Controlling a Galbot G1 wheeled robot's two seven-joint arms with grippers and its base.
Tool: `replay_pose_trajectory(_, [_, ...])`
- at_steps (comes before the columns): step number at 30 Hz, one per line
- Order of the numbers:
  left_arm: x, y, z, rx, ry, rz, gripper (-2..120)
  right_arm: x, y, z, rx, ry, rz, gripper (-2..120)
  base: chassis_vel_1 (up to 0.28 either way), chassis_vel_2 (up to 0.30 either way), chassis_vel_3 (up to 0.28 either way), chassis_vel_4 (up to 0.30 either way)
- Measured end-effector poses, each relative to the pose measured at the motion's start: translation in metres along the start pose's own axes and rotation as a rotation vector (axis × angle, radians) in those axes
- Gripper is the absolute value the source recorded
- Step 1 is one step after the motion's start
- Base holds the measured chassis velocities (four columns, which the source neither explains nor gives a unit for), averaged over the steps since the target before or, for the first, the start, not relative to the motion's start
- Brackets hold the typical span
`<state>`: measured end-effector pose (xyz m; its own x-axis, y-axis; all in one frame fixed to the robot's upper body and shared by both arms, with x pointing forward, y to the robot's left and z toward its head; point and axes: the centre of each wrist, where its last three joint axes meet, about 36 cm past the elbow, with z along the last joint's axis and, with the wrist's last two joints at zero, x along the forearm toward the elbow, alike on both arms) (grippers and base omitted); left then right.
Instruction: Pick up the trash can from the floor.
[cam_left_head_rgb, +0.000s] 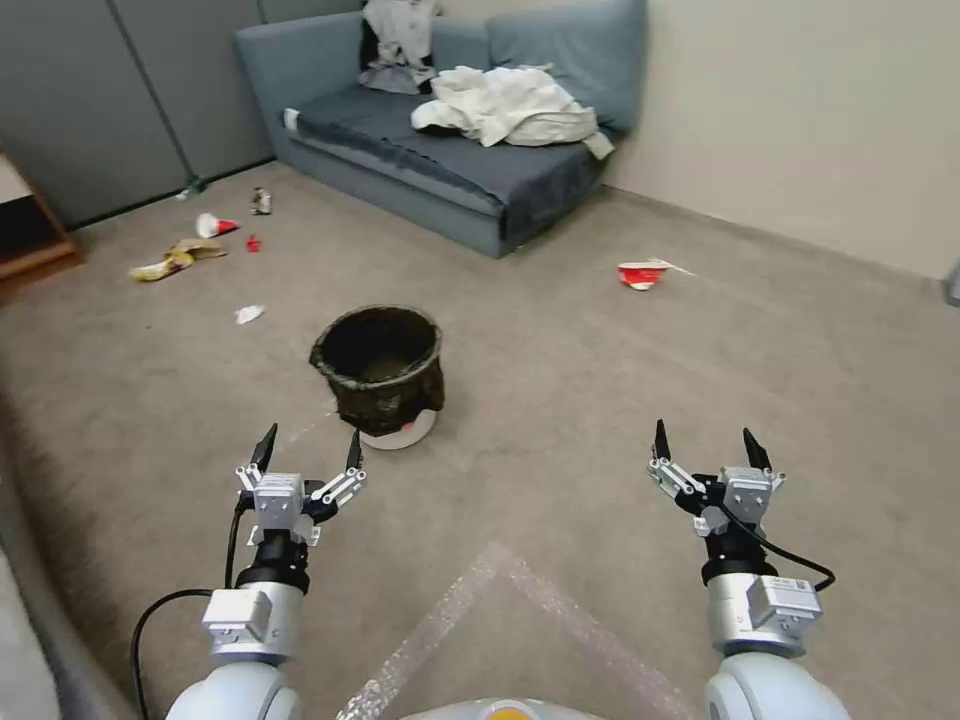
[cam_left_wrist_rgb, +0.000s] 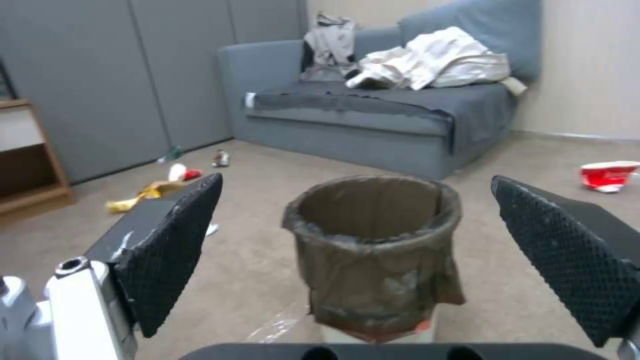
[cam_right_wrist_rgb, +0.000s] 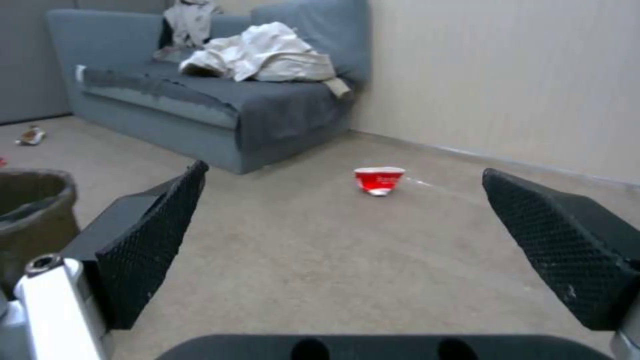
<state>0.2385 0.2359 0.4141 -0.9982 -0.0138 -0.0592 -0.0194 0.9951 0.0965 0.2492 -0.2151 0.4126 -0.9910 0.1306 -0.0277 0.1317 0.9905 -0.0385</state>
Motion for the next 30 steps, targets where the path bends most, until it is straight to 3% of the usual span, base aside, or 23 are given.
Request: replay_pose_trajectory(30, [-0.0029,0.0021,-0.0002,-0.028,0.007,-0.027,100,-0.0009,-0.0019,0.0007,0.016,0.042,0.004,100,0.002,0.001,0.001,0.001])
